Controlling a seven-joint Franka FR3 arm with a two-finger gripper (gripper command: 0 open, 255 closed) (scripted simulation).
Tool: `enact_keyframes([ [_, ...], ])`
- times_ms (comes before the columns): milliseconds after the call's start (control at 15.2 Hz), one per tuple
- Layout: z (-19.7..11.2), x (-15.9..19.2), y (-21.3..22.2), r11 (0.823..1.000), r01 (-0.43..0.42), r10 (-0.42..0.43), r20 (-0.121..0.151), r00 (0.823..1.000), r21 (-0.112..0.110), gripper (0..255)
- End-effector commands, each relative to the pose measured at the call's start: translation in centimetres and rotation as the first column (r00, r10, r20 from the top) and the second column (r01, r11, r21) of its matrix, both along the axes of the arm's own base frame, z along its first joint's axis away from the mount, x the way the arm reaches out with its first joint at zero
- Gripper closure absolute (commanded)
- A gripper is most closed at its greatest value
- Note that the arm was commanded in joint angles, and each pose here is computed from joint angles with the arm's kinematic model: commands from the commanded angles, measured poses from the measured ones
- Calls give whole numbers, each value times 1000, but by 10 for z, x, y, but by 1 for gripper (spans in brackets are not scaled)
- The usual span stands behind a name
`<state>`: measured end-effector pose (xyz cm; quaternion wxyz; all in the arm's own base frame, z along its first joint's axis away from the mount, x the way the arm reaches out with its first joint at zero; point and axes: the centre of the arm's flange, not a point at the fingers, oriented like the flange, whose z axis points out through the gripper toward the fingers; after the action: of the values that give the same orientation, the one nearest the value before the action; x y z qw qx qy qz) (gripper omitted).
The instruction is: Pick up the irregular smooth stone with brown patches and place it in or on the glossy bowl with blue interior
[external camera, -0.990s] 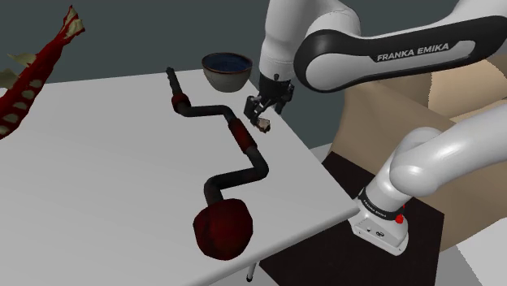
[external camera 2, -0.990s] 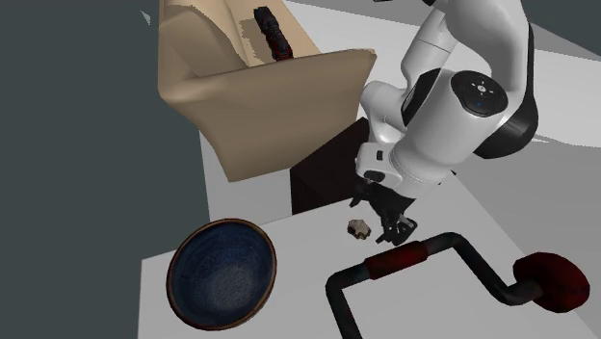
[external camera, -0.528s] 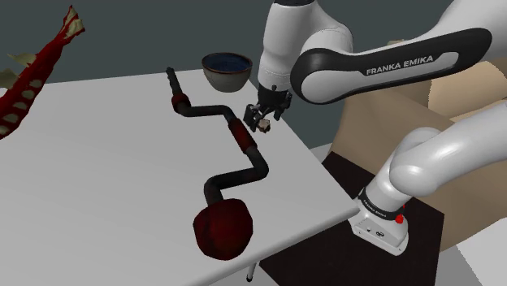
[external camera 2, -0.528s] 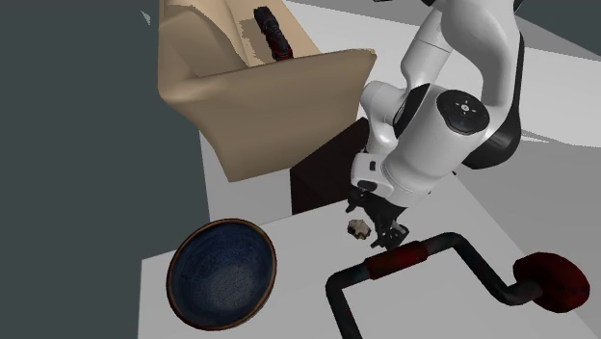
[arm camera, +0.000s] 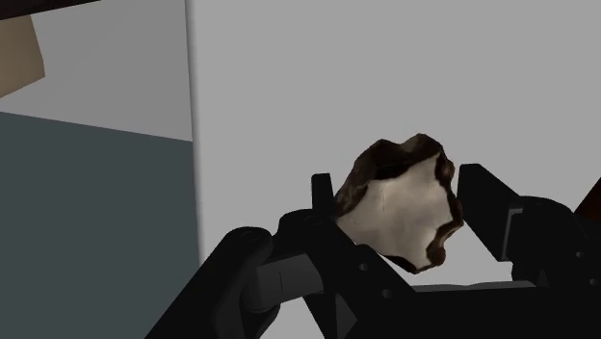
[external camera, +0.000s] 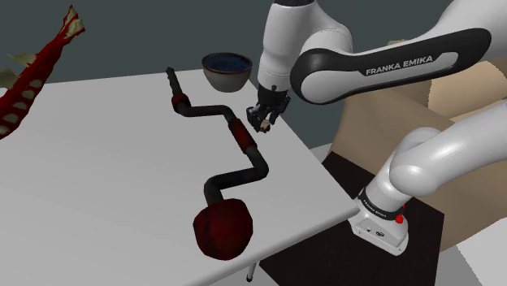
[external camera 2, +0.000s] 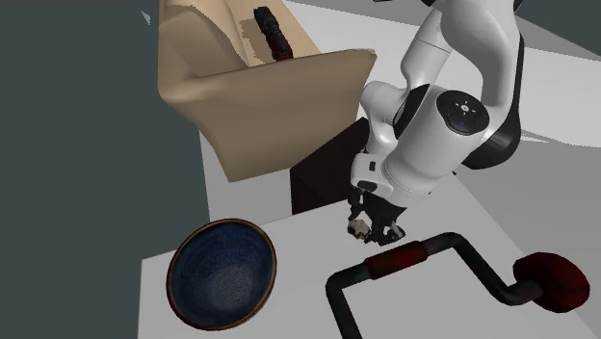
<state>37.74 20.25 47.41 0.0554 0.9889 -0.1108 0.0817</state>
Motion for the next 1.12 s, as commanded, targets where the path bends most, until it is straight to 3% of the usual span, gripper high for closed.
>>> enact_keyframes([
  [0, 0, 0, 0, 1000, 0, 0, 0, 1000, 0, 255],
  [396, 0, 0, 0, 1000, 0, 0, 0, 1000, 0, 255],
  [1056, 53, 0, 0, 1000, 0, 0, 0, 1000, 0, 255],
])
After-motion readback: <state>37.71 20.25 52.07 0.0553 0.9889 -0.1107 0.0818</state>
